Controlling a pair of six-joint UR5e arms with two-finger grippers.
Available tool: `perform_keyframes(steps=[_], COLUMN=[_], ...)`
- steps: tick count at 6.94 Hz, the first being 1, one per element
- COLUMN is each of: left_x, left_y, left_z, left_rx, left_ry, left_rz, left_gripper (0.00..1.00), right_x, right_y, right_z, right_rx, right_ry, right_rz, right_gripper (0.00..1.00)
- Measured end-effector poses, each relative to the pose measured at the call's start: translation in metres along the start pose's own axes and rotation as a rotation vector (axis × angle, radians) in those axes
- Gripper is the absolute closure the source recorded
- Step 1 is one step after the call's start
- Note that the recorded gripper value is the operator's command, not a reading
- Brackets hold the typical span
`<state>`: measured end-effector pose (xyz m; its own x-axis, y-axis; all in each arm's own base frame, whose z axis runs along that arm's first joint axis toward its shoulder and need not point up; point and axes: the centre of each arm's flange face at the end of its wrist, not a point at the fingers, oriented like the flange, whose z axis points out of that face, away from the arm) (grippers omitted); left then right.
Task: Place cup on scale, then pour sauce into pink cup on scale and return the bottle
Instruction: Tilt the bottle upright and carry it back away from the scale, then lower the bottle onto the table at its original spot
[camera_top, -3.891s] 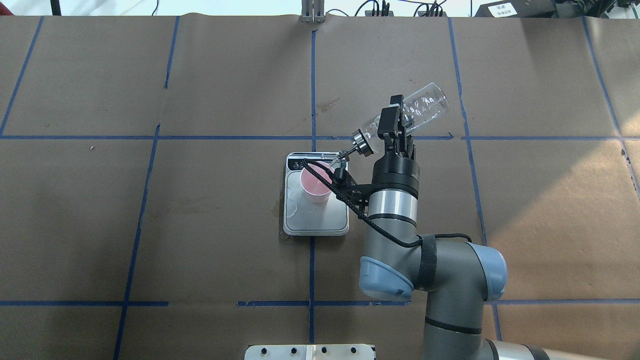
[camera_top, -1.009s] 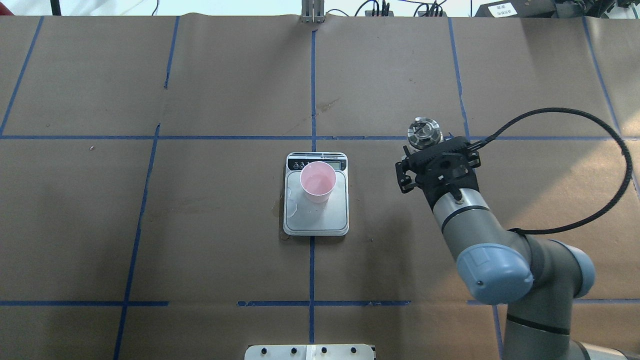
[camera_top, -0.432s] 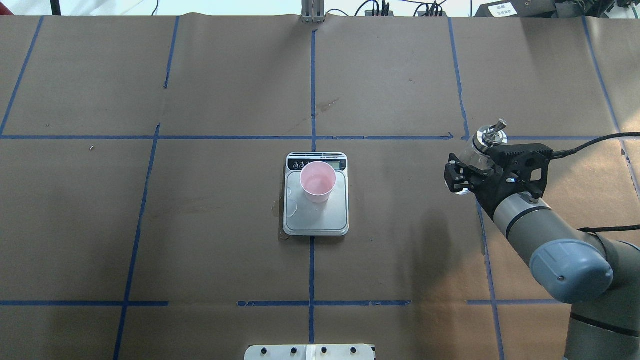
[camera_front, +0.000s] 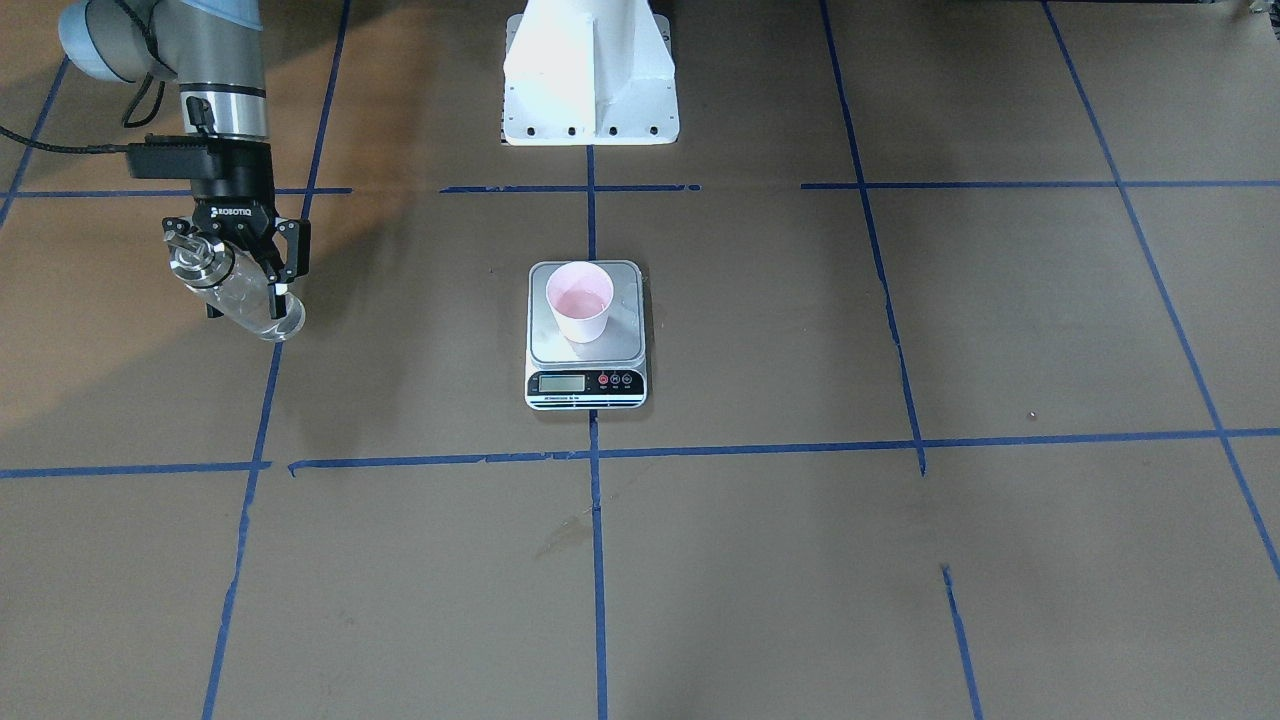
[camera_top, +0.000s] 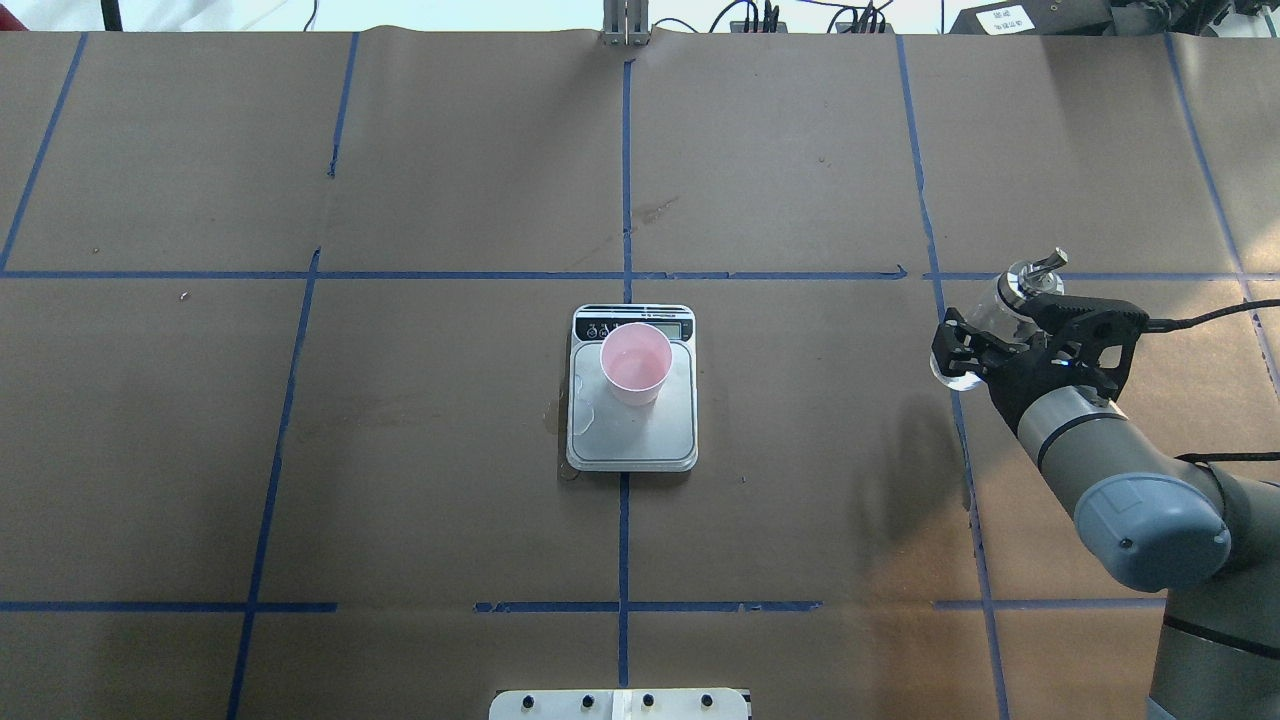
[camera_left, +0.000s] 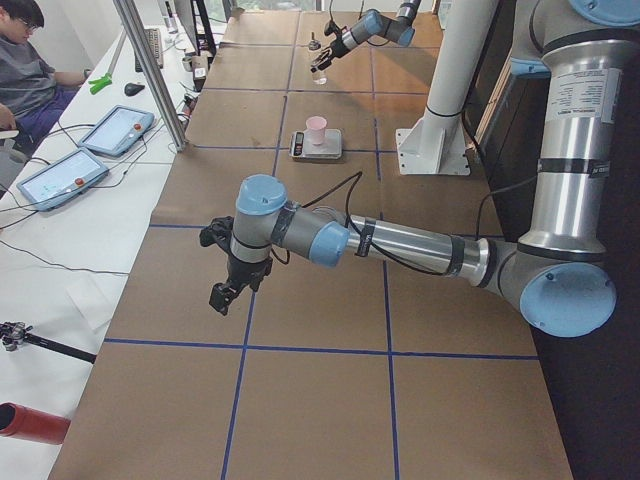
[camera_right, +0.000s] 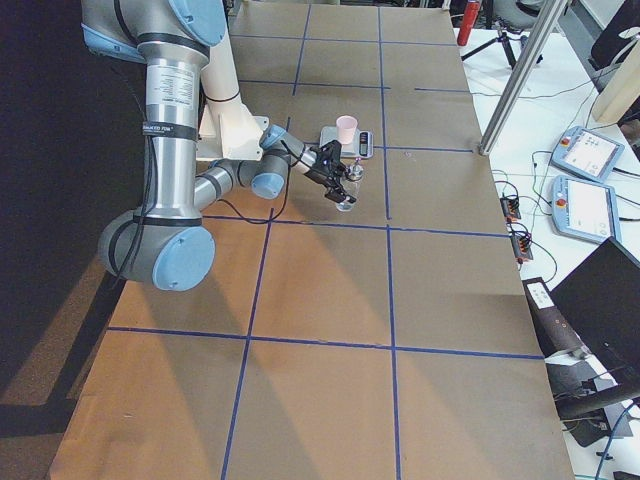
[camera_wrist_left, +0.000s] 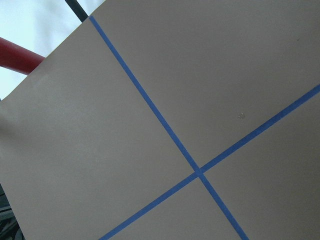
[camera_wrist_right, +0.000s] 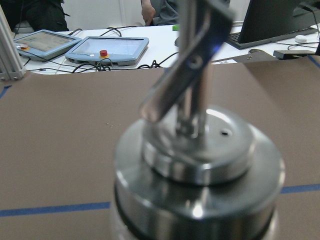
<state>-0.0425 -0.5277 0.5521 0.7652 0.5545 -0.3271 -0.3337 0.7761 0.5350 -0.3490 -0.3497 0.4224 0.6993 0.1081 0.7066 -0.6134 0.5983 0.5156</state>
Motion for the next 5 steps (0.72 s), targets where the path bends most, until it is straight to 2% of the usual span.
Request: perform_keyframes(steps=[2, 5], left_x=[0.001, 0.001], left_y=[-0.001, -0.002], left_z=[-0.002, -0.003], left_rx=[0.004, 0.005], left_ry=[-0.001, -0.002], left_rz=[0.003, 0.004], left_gripper=[0.0, 0.0], right_x=[0.016, 0.014], right_y=[0.008, 0.016], right_z=[0.023, 0.04], right_rx=[0.041, 0.085], right_ry=[0.06, 0.086], right_rz=[-0.007, -0.018], right_gripper=[1.0, 1.0])
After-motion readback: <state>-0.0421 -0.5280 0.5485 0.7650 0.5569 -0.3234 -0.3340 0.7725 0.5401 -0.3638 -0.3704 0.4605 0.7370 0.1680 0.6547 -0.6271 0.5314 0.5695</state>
